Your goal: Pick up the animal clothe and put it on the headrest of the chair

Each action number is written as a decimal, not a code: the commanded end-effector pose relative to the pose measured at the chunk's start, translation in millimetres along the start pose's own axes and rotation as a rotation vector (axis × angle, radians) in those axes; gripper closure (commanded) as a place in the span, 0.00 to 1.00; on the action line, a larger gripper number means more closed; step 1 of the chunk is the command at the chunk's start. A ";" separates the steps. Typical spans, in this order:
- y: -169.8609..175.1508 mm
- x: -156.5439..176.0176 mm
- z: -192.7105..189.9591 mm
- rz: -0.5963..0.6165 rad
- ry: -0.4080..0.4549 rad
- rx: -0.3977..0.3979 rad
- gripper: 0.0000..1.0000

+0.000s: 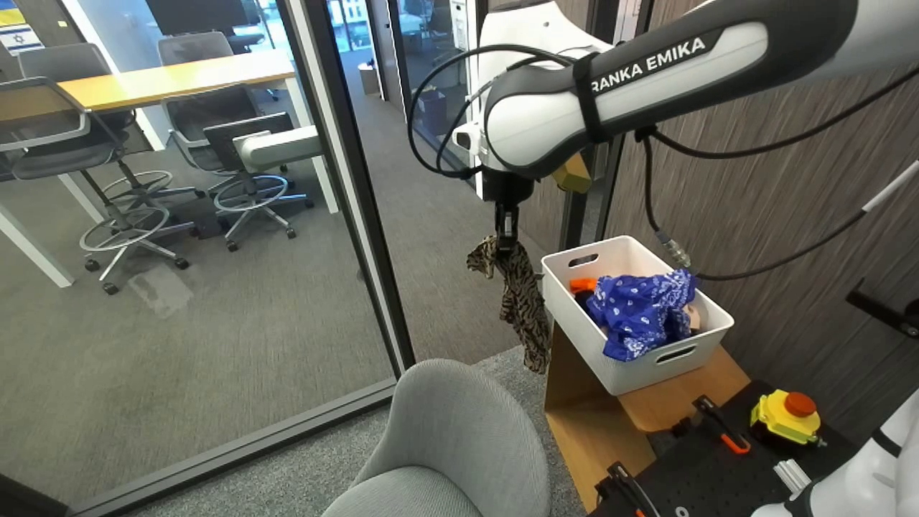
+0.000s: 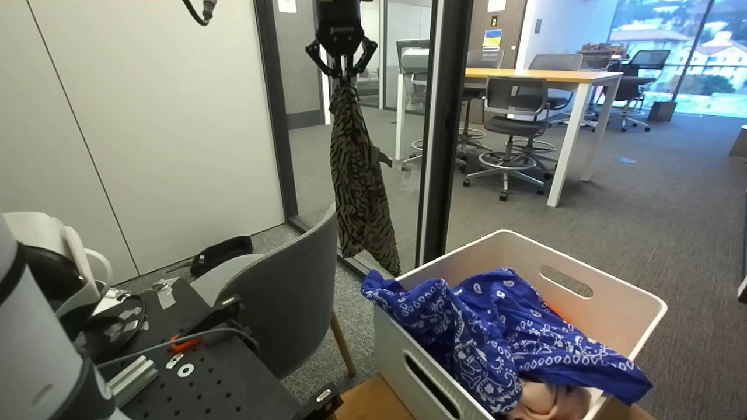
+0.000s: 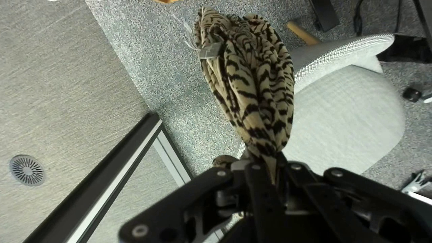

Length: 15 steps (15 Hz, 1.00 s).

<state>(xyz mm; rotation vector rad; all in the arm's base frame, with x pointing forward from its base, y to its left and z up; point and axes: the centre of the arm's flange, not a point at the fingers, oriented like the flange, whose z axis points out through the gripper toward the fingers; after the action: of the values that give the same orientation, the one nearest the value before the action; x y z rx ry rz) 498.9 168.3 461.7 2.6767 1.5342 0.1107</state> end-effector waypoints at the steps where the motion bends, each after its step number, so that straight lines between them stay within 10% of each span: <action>1: -8.9 -6.7 11.7 -0.014 0.016 -0.009 0.93; 15: -103.2 38.3 112.7 -0.203 -0.069 0.117 0.94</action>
<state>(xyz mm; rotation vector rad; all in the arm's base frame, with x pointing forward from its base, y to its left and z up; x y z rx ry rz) 448.4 225.0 345.4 2.5996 1.7500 -0.0983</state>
